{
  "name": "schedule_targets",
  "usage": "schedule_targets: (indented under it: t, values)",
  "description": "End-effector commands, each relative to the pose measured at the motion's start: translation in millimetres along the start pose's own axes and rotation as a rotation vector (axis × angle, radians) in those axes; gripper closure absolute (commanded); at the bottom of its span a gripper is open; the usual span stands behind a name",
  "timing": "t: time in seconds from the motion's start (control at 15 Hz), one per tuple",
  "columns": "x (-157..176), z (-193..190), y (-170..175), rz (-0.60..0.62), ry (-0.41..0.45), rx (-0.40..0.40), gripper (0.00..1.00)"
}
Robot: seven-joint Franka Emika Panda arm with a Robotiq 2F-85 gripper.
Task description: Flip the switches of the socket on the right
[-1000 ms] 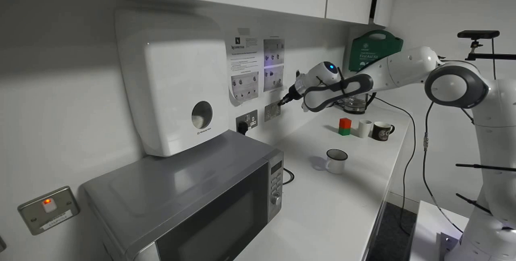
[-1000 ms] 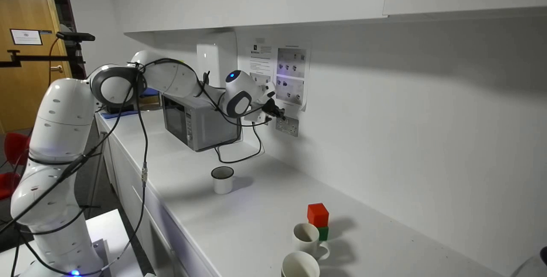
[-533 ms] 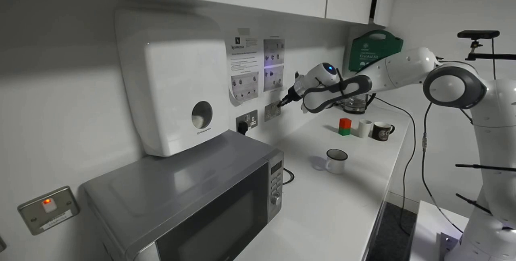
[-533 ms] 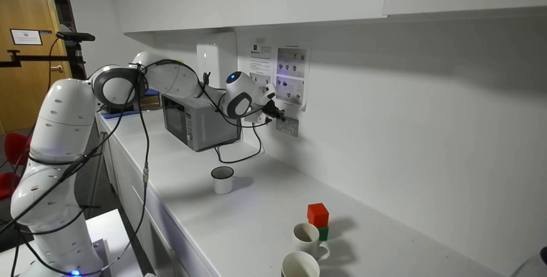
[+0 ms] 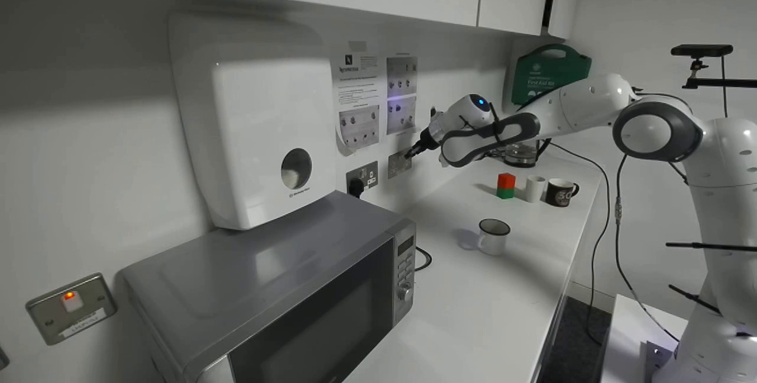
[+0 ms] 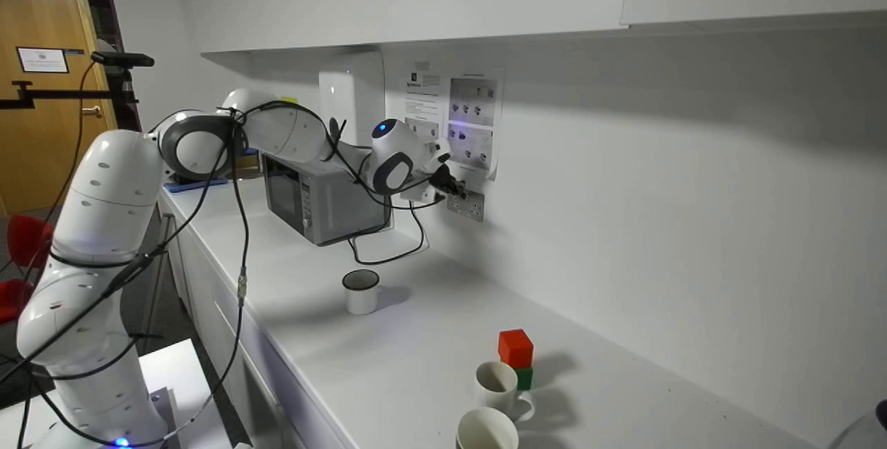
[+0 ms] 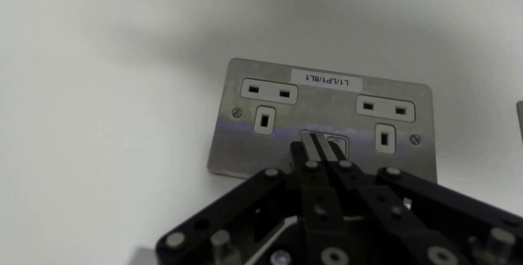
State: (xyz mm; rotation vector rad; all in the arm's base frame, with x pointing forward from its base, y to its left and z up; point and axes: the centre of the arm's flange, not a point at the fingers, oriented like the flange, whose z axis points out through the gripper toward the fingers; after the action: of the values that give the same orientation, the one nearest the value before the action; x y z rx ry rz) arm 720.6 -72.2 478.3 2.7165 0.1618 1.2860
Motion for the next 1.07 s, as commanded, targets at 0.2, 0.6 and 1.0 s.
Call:
schedule_targets:
  t: [0.2,0.6,1.0]
  values:
    - [15.5,7.0,16.7,-0.035,0.008,0.000,1.00]
    - [12.1,11.7,16.1,-0.033,-0.002,0.006,1.00]
    - [15.0,11.9,14.9,-0.028,0.000,0.011,1.00]
